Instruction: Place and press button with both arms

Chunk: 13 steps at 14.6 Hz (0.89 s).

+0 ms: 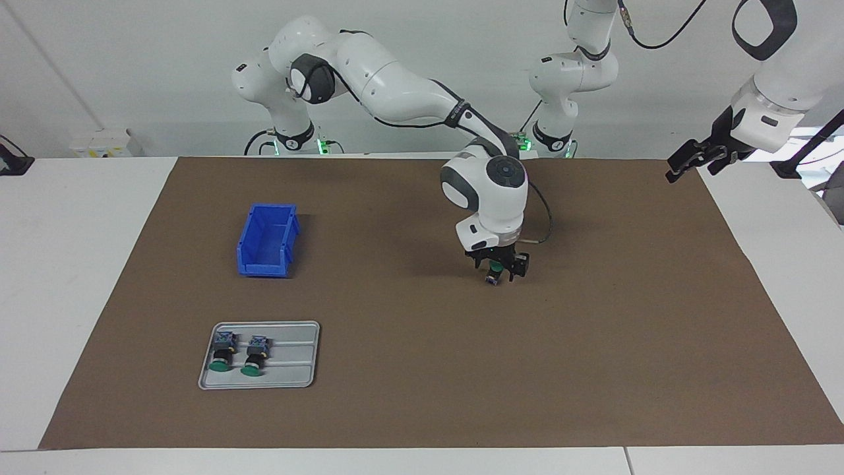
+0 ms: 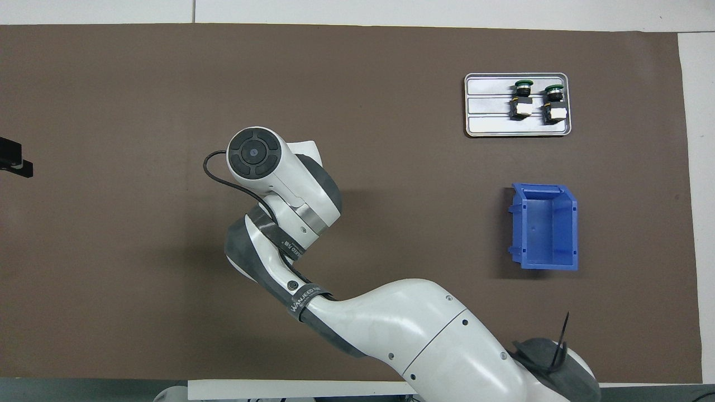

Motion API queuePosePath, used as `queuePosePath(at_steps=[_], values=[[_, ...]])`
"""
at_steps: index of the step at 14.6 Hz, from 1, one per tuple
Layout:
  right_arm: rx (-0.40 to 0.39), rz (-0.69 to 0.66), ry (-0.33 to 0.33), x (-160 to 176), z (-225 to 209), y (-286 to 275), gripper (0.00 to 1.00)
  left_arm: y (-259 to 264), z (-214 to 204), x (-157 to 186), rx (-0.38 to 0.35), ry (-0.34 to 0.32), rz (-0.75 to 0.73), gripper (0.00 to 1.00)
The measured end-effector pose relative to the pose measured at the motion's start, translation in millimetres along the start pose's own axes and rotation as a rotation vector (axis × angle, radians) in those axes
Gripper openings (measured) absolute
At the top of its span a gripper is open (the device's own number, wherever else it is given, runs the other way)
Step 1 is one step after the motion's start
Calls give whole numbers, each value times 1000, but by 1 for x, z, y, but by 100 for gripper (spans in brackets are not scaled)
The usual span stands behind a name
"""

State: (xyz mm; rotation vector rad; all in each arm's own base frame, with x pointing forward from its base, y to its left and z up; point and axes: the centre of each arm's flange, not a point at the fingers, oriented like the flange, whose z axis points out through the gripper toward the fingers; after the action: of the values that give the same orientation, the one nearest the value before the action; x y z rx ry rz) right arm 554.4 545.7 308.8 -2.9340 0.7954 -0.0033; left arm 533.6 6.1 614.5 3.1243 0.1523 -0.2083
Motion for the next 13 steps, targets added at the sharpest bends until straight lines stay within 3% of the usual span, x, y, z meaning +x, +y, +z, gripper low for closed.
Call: queuePosePath(at_steps=[1, 6, 9, 13], values=[[0, 2, -5, -1, 0, 0, 86, 0, 0, 0, 0, -1, 0, 100], [3, 4, -8, -1, -5, 1, 36, 0, -4, -4, 0, 4, 0, 100], [-22, -54, -14, 11, -16, 7, 36, -2, -7, -6, -1, 9, -3, 100], [-96, -212, -58, 90, -86, 58, 36, -7, -11, -9, -2, 17, -11, 100]])
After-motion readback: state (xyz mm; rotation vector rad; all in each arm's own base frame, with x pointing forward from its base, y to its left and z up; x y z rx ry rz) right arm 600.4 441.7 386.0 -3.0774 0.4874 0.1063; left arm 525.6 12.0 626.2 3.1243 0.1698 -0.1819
